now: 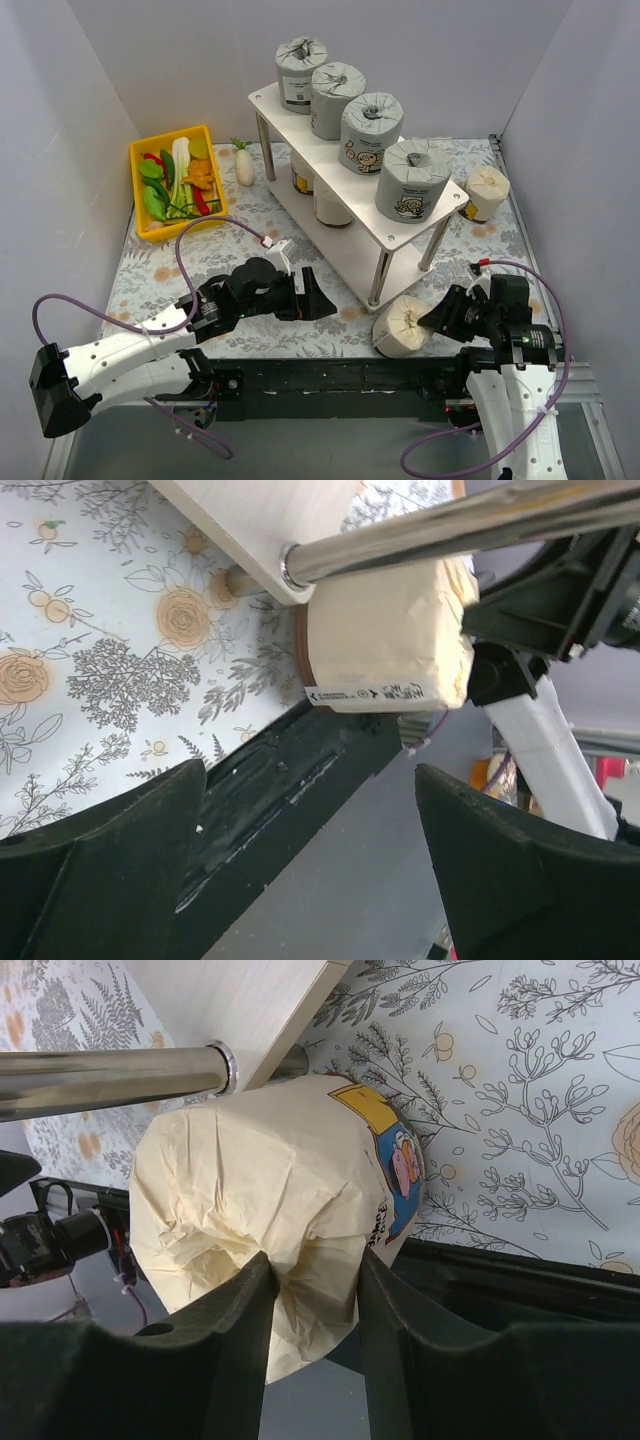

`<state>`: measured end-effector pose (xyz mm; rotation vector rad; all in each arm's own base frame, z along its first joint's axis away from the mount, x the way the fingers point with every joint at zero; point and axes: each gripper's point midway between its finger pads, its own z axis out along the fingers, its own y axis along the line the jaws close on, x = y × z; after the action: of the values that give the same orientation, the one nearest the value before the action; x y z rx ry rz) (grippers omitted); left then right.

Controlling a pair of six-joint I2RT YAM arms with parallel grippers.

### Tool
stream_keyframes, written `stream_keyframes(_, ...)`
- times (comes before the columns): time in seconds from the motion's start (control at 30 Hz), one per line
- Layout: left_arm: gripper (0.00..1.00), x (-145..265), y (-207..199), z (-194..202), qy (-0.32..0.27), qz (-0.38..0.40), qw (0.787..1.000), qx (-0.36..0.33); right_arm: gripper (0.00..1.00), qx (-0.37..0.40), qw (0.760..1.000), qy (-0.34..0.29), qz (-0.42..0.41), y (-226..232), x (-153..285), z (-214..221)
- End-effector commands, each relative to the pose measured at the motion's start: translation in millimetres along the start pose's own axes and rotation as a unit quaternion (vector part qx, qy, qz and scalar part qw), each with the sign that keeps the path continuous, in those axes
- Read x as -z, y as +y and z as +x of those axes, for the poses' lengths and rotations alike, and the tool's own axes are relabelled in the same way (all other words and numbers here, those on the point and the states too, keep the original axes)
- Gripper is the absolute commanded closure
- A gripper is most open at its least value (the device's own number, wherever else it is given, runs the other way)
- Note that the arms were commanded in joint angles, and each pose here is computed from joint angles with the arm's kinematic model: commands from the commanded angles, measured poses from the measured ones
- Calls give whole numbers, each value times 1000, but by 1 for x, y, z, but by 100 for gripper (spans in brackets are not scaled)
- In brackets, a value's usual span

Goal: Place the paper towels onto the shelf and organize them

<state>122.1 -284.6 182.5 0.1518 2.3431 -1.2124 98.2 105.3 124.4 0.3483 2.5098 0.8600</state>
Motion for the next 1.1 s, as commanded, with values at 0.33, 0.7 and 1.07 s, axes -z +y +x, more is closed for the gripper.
stream_keyframes(0.33, 14, -38, -37, 22, -58, -98, 991, 64, 37, 17, 993, -121, 0, 25, 37, -39)
stream_keyframes(0.7, 16, -84, -59, 29, -72, -115, 988, 74, 38, 72, 957, -280, 7, 51, 110, -65)
stream_keyframes(1.07, 16, -119, -52, 40, -67, -153, 983, 71, 38, 100, 944, -312, 23, 49, 127, -63)
